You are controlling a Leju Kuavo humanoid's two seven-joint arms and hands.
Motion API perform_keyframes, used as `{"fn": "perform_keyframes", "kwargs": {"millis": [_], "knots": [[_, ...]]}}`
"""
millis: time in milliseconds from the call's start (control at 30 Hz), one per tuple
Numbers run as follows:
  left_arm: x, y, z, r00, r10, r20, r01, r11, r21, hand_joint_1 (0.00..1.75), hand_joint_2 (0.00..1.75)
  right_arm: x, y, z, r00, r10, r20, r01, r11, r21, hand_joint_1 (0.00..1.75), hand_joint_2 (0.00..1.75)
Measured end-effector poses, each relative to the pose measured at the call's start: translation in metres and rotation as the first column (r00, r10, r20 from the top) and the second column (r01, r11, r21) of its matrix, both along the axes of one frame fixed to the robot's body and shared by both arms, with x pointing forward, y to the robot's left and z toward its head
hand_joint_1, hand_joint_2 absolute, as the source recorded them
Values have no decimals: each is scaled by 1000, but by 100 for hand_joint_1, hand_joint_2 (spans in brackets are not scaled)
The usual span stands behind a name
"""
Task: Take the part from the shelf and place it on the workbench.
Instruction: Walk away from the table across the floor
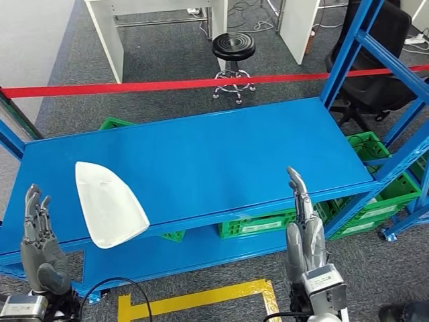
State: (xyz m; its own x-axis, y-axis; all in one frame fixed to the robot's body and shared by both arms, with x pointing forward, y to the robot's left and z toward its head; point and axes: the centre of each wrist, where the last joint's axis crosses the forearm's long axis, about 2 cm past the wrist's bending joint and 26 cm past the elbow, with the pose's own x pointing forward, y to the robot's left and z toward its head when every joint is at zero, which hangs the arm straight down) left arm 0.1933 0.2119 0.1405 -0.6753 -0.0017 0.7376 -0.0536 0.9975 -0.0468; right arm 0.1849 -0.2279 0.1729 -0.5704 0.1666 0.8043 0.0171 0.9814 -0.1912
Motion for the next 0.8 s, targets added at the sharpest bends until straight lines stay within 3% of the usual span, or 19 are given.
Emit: {"fn": "perform_keyframes", "kwargs": {"millis": [800], "knots": [[0,1,1,1000,9,1,-9,1000,-4,0,0,0,0,0,1000,5,-6,-5,1000,16,0,0]]}}
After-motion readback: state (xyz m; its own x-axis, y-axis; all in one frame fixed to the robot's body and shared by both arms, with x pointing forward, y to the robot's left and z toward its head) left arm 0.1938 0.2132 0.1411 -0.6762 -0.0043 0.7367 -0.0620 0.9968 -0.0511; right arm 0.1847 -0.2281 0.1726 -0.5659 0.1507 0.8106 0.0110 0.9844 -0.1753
